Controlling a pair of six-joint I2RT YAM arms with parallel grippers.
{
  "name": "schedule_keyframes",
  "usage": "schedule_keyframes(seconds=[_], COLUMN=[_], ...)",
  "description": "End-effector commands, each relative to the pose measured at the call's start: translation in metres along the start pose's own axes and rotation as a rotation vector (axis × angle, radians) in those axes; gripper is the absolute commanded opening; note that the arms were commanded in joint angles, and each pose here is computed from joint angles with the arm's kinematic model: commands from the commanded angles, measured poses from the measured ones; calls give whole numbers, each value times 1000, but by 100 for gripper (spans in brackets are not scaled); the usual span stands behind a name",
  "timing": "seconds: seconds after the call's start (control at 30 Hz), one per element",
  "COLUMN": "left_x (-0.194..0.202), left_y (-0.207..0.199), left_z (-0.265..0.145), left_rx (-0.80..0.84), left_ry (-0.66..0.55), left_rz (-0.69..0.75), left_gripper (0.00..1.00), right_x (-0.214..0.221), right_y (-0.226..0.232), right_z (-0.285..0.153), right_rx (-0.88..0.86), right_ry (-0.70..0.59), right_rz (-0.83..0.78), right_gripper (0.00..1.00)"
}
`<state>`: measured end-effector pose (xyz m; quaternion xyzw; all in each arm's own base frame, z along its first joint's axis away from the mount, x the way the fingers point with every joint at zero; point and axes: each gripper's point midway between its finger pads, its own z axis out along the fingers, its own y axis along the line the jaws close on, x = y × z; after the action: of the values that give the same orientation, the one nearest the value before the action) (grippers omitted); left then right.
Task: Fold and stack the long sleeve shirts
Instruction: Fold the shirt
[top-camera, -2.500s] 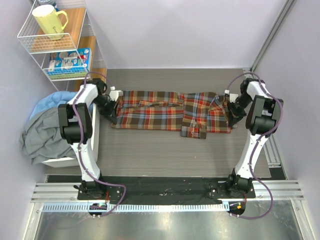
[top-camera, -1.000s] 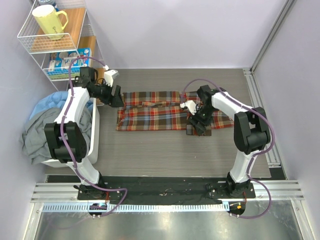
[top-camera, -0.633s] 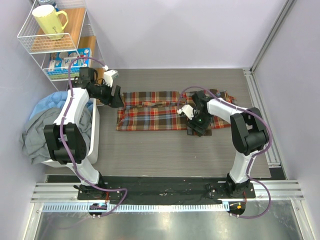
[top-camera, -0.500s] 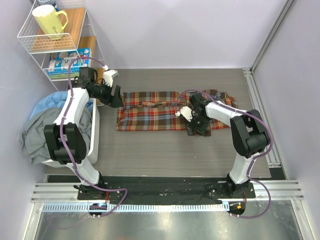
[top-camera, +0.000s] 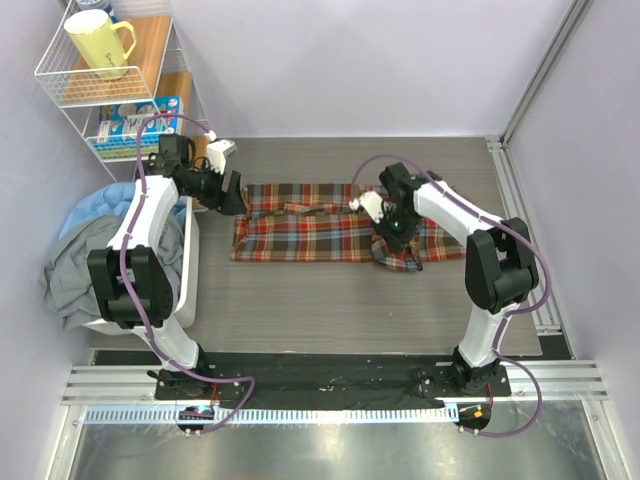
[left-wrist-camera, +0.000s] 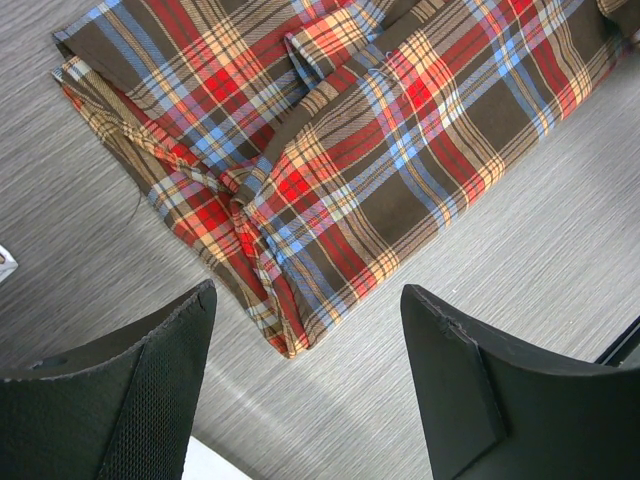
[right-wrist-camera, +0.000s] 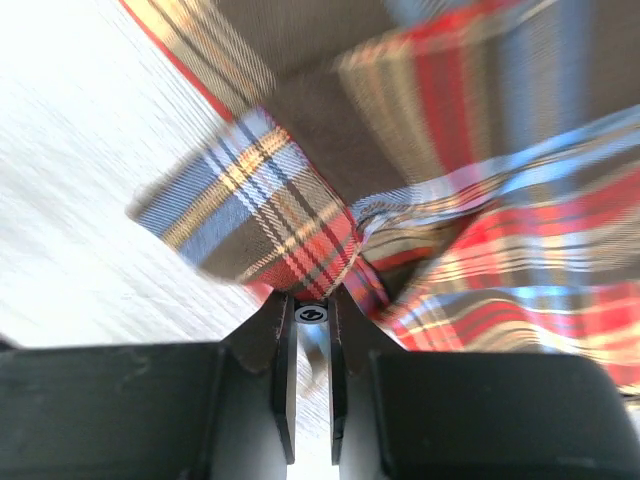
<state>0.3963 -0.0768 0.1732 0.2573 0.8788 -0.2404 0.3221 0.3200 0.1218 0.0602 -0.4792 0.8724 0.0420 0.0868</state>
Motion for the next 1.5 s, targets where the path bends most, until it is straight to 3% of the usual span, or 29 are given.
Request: schedule_keyframes(seconds=[0.0, 0.43, 0.53, 0.77, 0.8, 0.87, 0.9, 1.0, 1.13, 1.27, 1.47], left_x=[-15, -9, -6, -16, -14, -22, -32, -34, -36, -21, -2], left_y=[-4, -16, -25, -65, -76, -87, -96, -119, -127, -128, -129], left_z=[-12, -13, -7, 32, 42, 55, 67, 97, 133, 157, 183], left_rx=[-9, 33, 90, 245, 271, 289, 312, 323, 310, 307, 265], left_ry=[-48, -39, -43, -81, -70, -92, -126, -97, -92, -34, 24], left_rz=[42, -2, -77, -241, -261, -334, -300, -356, -430, -532, -627], left_gripper=[75, 76, 76, 75, 74, 72, 70, 66, 59, 56, 60], right_x=[-22, -180, -211, -238, -237, -230, -223, -201, -158, -93, 2], right_y=[19, 10, 15, 18, 16, 12, 8, -11, -49, -88, -131], right_z=[-41, -59, -57, -46, -44, -51, -54, -76, -93, -87, -79], right_rx=[-152, -488, -523, -582, -572, -557, -546, -482, -373, -241, -125], right_ry=[-81, -442, -507, -569, -565, -566, -561, -582, -584, -498, -405], right_rz=[50, 393, 375, 453, 453, 442, 436, 428, 446, 520, 672], right_gripper=[1, 1, 1, 4, 19, 34, 45, 57, 58, 54, 52])
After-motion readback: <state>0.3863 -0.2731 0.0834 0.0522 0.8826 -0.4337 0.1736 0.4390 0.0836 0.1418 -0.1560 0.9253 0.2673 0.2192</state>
